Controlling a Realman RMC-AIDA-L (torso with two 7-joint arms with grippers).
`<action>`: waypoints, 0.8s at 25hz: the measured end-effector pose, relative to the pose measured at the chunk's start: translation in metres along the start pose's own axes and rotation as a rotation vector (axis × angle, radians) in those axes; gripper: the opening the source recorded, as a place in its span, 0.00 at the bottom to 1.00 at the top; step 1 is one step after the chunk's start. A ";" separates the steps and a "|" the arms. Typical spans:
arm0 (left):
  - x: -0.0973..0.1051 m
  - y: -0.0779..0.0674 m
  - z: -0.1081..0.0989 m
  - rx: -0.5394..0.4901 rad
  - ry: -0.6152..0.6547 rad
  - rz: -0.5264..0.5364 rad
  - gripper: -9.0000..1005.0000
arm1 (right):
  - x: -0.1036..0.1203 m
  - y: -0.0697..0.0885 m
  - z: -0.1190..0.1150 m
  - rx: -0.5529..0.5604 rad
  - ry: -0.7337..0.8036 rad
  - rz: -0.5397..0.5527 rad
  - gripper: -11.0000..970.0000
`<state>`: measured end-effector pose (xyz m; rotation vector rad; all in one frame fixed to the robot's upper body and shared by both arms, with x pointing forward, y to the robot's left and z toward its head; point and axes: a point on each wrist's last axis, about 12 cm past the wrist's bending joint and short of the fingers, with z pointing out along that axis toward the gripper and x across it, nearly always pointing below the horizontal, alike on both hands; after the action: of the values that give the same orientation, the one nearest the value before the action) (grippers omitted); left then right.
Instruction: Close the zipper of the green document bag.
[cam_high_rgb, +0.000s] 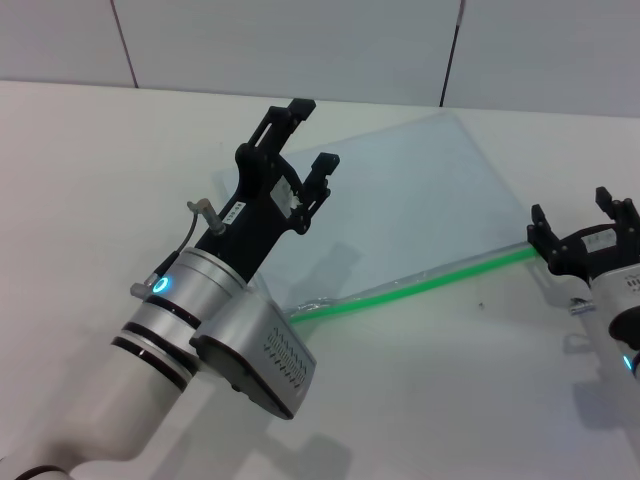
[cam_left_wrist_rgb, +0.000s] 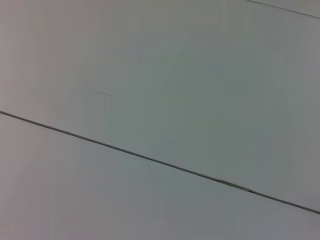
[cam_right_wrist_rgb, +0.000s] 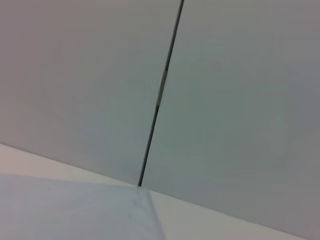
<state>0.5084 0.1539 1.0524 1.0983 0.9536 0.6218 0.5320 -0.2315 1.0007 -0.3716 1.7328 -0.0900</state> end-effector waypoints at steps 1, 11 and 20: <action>0.000 0.000 0.000 0.000 0.000 0.001 0.74 | 0.000 0.000 0.000 0.002 0.001 0.004 0.83; 0.013 0.003 -0.001 -0.037 0.039 -0.081 0.75 | -0.010 0.004 0.003 0.025 -0.036 0.038 0.84; 0.033 0.020 0.002 -0.182 0.127 -0.366 0.74 | -0.025 0.009 0.013 0.046 -0.064 0.108 0.84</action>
<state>0.5269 0.1869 1.0603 0.7056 1.1506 0.4694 0.5467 -0.2135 1.0194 -0.2442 1.6816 -0.0400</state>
